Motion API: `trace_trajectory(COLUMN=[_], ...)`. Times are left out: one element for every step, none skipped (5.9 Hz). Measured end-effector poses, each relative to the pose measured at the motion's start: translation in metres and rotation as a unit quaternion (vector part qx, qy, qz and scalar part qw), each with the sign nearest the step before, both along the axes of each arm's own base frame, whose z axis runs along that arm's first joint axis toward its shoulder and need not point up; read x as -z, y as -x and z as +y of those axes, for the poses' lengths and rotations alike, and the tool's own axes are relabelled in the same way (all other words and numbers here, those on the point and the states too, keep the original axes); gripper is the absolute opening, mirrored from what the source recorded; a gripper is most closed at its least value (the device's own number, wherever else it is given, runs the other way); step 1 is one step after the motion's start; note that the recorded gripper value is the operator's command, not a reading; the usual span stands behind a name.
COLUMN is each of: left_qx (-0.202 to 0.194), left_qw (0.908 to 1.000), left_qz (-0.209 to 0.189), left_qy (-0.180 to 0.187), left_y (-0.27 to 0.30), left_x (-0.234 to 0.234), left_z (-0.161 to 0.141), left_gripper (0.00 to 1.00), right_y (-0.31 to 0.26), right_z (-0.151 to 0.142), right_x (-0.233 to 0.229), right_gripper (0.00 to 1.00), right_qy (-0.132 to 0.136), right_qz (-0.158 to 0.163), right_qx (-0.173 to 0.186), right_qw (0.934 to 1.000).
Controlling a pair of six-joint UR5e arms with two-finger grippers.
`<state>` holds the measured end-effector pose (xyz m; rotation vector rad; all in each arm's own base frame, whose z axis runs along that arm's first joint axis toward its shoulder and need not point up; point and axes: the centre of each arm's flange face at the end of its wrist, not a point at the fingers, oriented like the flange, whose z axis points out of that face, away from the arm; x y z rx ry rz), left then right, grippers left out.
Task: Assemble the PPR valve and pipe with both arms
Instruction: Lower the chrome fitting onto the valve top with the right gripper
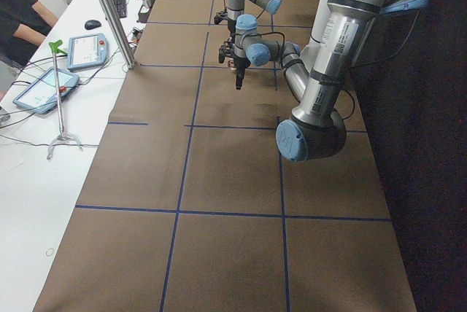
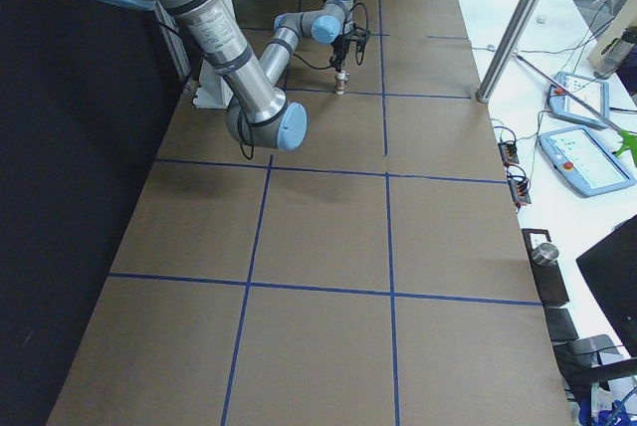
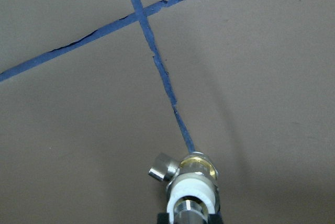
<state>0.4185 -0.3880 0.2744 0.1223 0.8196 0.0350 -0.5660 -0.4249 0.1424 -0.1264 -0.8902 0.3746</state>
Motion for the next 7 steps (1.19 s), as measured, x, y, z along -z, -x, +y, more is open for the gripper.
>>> trace_trajectory(left_qx=[0.0, 0.0, 0.0, 0.001, 0.001, 0.002, 0.002], left_qw=[1.0, 1.0, 1.0, 1.0, 1.0, 1.0, 1.0], left_qz=[0.0, 0.0, 0.001, 0.001, 0.001, 0.001, 0.001], left_qy=[0.0, 0.0, 0.0, 0.0, 0.0, 0.0, 0.0], left_y=[0.0003, 0.0004, 0.0005, 0.0008, 0.001, 0.0012, 0.0014], left_x=[0.0003, 0.0005, 0.0006, 0.0006, 0.0006, 0.0009, 0.0011], left_z=[0.0, 0.0, 0.0, -0.0002, -0.0004, -0.0004, -0.0004], left_gripper=[0.93, 0.93, 0.93, 0.93, 0.93, 0.93, 0.93], right_y=[0.0009, 0.0021, 0.0029, 0.0041, 0.0051, 0.0056, 0.0055], right_z=[-0.0005, -0.0012, -0.0016, -0.0015, -0.0018, -0.0018, -0.0017], right_x=[-0.001, -0.0025, -0.0037, -0.0048, -0.0056, -0.0054, -0.0044], right_gripper=[0.08, 0.33, 0.69, 0.78, 0.8, 0.85, 1.0], right_qy=[0.0, 0.001, 0.002, 0.003, 0.004, 0.004, 0.003], right_qz=[0.001, 0.003, 0.004, 0.006, 0.007, 0.007, 0.006], right_qx=[0.0, 0.0, 0.0, 0.0, 0.001, 0.001, 0.001], right_qw=[1.0, 1.0, 1.0, 1.0, 1.0, 1.0, 1.0])
